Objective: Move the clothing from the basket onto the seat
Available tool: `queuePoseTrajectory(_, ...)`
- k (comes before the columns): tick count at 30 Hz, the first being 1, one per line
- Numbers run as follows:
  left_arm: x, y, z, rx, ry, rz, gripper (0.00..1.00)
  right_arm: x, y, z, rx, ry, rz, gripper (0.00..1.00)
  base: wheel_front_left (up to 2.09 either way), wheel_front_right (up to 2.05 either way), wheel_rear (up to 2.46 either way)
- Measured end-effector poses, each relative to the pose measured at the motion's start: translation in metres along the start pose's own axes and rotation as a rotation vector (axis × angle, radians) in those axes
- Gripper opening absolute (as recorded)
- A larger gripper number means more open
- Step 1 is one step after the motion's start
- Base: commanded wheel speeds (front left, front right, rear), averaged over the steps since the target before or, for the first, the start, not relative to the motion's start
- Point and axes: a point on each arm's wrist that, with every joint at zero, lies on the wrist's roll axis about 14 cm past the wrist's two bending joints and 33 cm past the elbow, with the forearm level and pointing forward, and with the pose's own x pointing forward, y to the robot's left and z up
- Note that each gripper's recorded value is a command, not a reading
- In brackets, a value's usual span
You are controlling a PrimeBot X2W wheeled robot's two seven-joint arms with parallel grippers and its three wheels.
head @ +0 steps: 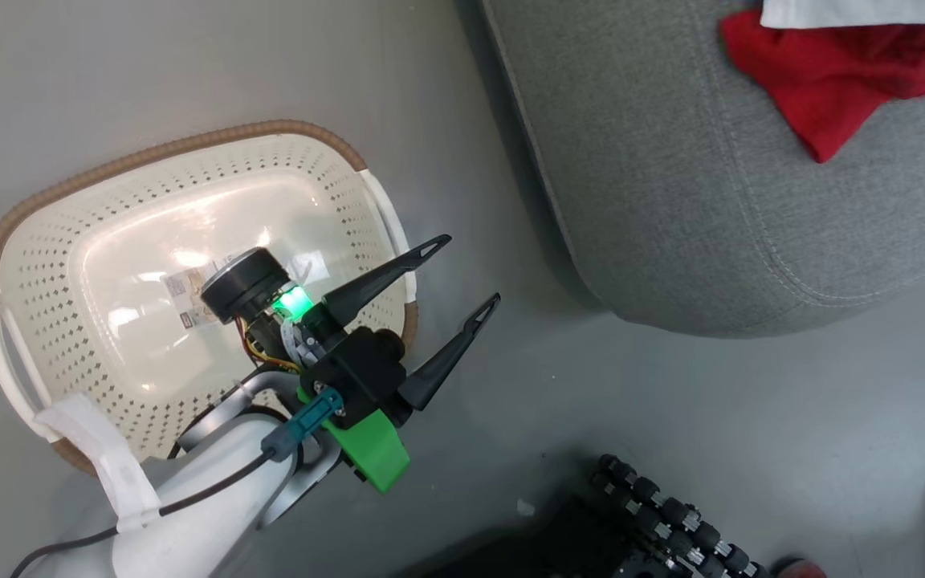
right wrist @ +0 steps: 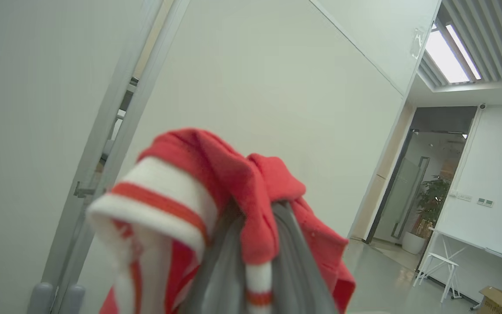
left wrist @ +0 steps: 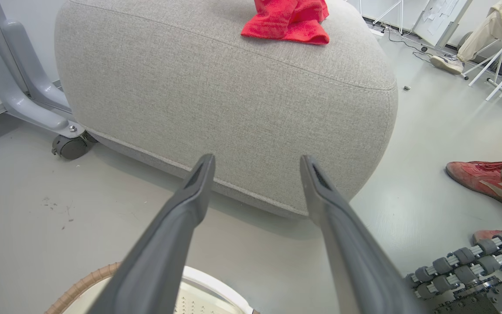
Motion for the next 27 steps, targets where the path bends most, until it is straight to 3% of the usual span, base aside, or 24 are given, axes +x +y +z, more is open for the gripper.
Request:
queuePoseTrajectory(7,-0.014,0.012,-0.020,-0.042,0.025,0.055,1.00,-0.060,0.022,-0.110,0.036,0.317,-0.032,0.00,0.00,0.00,0.00)
queuePoseTrajectory(8,-0.014,0.012,-0.018,-0.054,0.014,0.067,1.00,-0.071,0.022,-0.123,0.045,0.359,-0.052,0.05,0.00,0.00,0.00)
queuePoseTrajectory(9,-0.015,0.015,-0.017,-0.072,0.008,0.083,1.00,-0.080,0.019,-0.130,0.061,0.383,-0.086,0.19,0.00,0.00,0.00)
queuePoseTrajectory(10,-0.017,0.017,-0.015,-0.081,0.002,0.096,1.00,-0.086,0.018,-0.135,0.074,0.399,-0.107,1.00,0.00,0.00,0.00)
queuePoseTrajectory(16,-0.023,0.027,0.003,-0.096,-0.051,0.192,1.00,-0.122,0.006,-0.136,0.103,0.456,-0.213,1.00,0.00,0.00,0.00)
queuePoseTrajectory(22,-0.027,0.022,0.023,-0.114,-0.090,0.278,1.00,-0.164,0.016,-0.126,0.125,0.534,-0.187,1.00,0.00,0.00,0.00)
queuePoseTrajectory(27,-0.038,0.021,0.044,-0.139,-0.124,0.380,1.00,-0.198,0.041,-0.115,0.179,0.606,-0.104,1.00,0.00,0.00,0.00)
